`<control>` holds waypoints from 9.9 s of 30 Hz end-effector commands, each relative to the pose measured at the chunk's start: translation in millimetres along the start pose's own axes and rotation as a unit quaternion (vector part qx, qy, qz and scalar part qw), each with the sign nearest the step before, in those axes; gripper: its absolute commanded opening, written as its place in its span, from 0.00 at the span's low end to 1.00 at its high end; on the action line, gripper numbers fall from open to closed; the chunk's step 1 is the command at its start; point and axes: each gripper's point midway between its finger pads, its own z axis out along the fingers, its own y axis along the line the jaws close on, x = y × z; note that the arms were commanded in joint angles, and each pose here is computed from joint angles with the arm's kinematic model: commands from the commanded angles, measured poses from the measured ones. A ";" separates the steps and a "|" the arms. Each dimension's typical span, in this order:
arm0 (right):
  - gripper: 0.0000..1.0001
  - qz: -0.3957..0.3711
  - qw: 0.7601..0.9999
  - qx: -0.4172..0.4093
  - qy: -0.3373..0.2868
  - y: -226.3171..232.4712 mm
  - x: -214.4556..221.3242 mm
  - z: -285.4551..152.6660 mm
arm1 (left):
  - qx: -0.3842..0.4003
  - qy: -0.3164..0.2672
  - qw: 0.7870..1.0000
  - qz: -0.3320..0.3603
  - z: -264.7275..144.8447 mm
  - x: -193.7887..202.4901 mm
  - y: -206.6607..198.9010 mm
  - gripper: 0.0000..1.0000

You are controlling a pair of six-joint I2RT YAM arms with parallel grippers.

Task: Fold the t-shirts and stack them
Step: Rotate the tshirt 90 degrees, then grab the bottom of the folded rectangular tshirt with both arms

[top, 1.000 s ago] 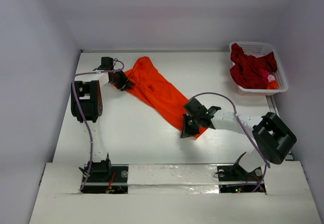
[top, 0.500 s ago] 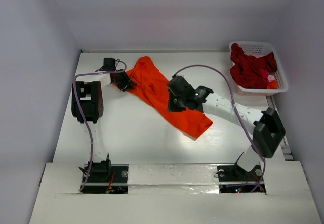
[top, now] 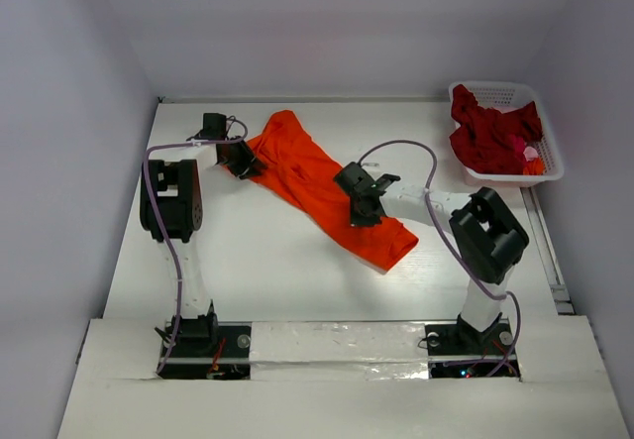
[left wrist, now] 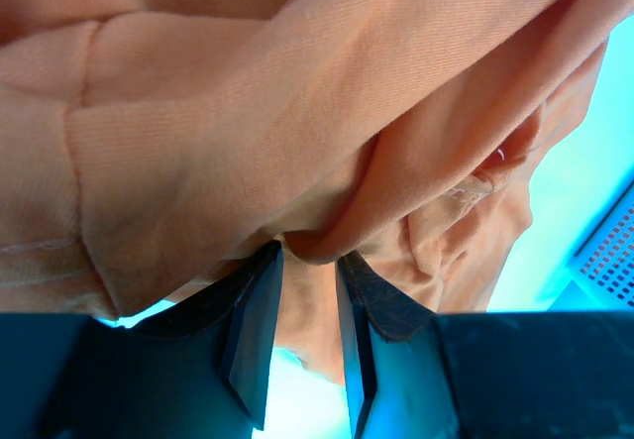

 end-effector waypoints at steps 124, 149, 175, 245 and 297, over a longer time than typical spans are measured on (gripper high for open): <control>0.00 -0.050 0.988 -0.121 0.085 60.6 170.4 -73.5 | 0.086 0.149 0.982 0.073 87.4 57.3 -107.0 0.29; 0.68 -0.022 0.992 -0.115 -0.037 49.9 99.8 -125.1 | 0.069 0.005 0.989 0.127 -37.6 -0.1 -146.6 0.82; 1.00 0.109 0.931 -0.113 -0.330 -24.0 -105.0 -328.8 | 0.525 -0.092 0.818 0.216 -350.4 71.0 -257.7 0.99; 0.81 0.060 0.958 -0.235 0.154 0.8 170.6 -155.7 | 0.012 0.266 0.950 0.162 -162.1 371.1 52.1 0.86; 0.78 0.189 0.954 -0.198 0.125 -11.4 158.4 -91.3 | -0.032 0.250 0.959 0.130 -121.3 384.5 60.6 0.86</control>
